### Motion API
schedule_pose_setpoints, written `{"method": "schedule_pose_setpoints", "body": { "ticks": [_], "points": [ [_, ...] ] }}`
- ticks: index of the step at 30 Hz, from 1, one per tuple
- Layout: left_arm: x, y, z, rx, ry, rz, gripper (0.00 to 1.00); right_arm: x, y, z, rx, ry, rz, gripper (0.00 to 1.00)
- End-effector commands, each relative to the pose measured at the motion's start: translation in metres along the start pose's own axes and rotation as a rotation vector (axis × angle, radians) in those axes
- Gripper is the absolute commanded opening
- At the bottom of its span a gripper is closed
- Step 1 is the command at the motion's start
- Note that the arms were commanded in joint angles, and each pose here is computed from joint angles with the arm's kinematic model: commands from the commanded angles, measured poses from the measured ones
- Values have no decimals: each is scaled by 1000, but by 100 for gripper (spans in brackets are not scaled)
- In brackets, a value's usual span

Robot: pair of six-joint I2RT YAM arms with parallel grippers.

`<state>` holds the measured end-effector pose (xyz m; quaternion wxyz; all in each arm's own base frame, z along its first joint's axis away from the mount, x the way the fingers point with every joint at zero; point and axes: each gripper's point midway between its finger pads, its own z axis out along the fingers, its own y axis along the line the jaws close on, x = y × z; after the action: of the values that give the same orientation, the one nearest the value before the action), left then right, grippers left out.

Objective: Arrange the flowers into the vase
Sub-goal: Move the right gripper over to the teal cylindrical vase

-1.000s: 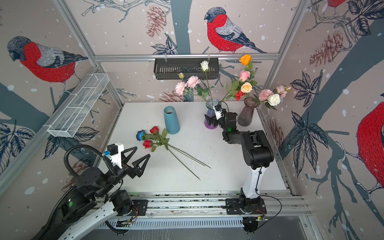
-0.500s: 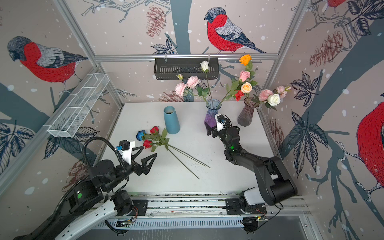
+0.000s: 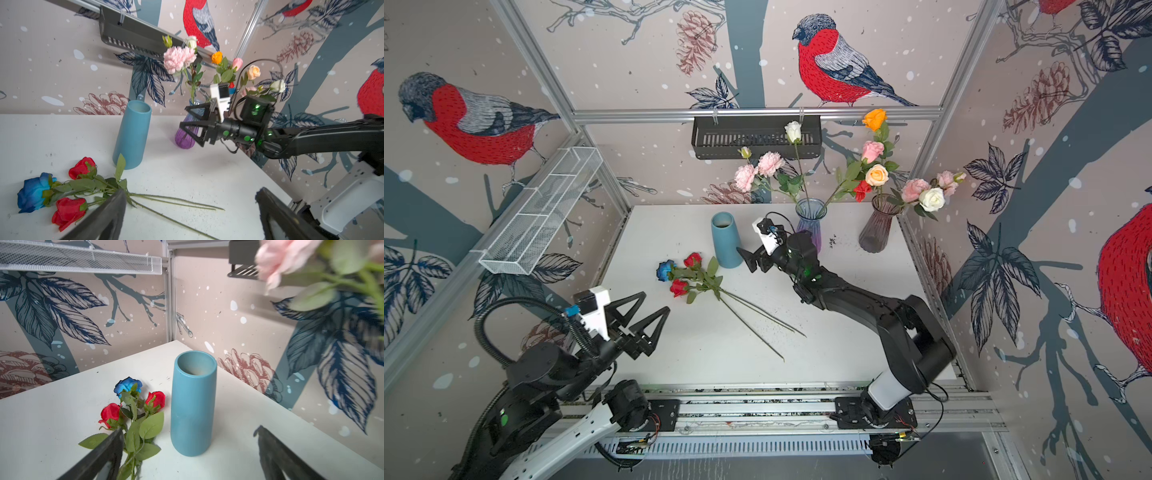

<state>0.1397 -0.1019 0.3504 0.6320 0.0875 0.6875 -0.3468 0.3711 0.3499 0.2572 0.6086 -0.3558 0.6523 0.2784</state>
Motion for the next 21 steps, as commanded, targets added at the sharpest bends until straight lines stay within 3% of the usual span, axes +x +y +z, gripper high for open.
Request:
{"method": "schedule_pose_setpoints", "body": {
  "ticks": [1, 4, 11, 21],
  "points": [
    [-3, 13, -17, -55, -16, -18, 97, 10, 6, 30, -67, 33, 33, 100],
    [-3, 11, -27, -6, -81, -21, 97, 17, -3, 62, -56, 46, 51, 99],
    [5, 16, -21, -28, -62, -28, 97, 42, -17, 117, -54, 75, 54, 97],
    [4, 17, -23, -32, -70, -31, 96, 57, -24, 158, -73, 50, 67, 89]
  ]
}}
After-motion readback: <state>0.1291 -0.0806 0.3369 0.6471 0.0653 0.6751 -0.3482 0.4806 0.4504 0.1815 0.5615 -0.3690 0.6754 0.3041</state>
